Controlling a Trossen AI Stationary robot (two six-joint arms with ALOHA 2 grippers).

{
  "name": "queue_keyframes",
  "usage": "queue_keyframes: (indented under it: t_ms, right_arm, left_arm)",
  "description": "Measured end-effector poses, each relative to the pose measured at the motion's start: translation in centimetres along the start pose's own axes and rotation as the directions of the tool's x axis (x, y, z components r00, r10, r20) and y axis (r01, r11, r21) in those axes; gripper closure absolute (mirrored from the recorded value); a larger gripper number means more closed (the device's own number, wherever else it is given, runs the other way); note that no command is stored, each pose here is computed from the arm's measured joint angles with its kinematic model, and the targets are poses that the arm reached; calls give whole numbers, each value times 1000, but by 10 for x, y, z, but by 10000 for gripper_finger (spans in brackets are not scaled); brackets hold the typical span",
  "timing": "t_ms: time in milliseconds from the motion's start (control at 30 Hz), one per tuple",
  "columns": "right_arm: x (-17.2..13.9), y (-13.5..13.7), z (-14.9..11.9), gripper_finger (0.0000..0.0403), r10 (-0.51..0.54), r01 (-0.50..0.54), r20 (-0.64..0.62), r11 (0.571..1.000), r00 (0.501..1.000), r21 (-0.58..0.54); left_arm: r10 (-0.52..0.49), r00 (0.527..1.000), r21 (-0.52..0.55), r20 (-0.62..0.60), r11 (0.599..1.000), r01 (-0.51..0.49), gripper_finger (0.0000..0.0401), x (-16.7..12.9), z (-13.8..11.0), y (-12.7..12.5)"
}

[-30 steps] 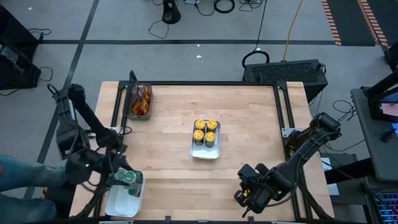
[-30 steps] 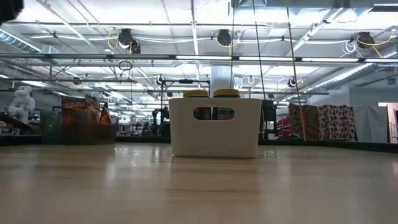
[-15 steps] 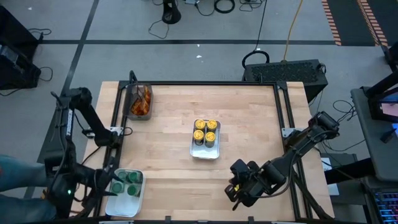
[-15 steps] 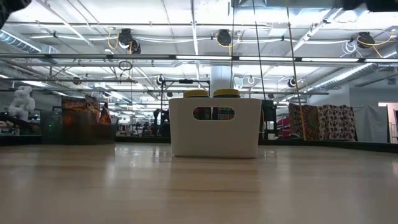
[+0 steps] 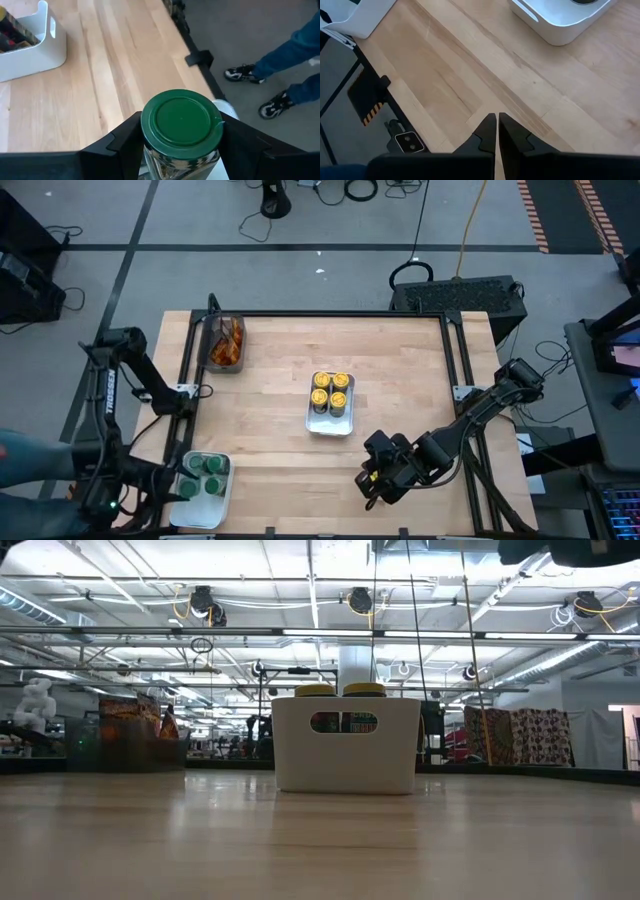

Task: Sort spices by type
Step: Put the green spice bottle into the bottom white bin

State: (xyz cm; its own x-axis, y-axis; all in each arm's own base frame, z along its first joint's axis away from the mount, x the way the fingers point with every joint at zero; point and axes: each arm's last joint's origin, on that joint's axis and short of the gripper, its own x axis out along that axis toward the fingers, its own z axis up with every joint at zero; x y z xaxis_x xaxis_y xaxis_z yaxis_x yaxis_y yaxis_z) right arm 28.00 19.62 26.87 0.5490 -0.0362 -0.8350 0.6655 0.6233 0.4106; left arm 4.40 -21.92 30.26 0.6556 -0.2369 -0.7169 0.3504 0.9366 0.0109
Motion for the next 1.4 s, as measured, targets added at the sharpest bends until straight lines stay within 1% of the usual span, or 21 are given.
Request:
queue_keyframes:
  t_ms: [67, 200, 633, 800, 1000, 1167, 1267, 1400]
  right_arm:
    - [0, 0, 0, 403, 1, -1, 0, 1000, 1000, -7]
    - [0, 0, 0, 403, 1, -1, -2, 1000, 1000, -8]
    - [0, 0, 0, 403, 0, 0, -5, 1000, 1000, -17]
    - [0, 0, 0, 403, 0, 0, -5, 1000, 1000, -17]
    - [0, 0, 0, 403, -1, 1, -5, 1000, 1000, -18]
    - [0, 0, 0, 403, -1, 0, -6, 1000, 1000, -19]
    - [0, 0, 0, 403, -1, 0, -6, 1000, 1000, -27]
    - [0, 0, 0, 403, -1, 0, -5, 999, 1000, -34]
  left_arm:
    - [3, 1000, -2, -7, 1000, -3, 189, 5, -7, -1]
    - [-30, 999, -35, -11, 999, 30, 189, 14, -19, -4]
    - [-35, 999, -42, -19, 999, 34, 189, 26, -33, -4]
    - [-32, 998, -28, -52, 999, 30, 189, 38, -45, -5]
    - [-45, 998, -35, -48, 998, 44, 189, 46, -53, -4]
    - [-42, 998, -37, -52, 999, 40, 189, 48, -54, -3]
    - [-32, 996, -73, -80, 997, 27, 189, 49, -55, -1]
    - [-31, 996, -85, -85, 996, 24, 189, 49, -55, 0]
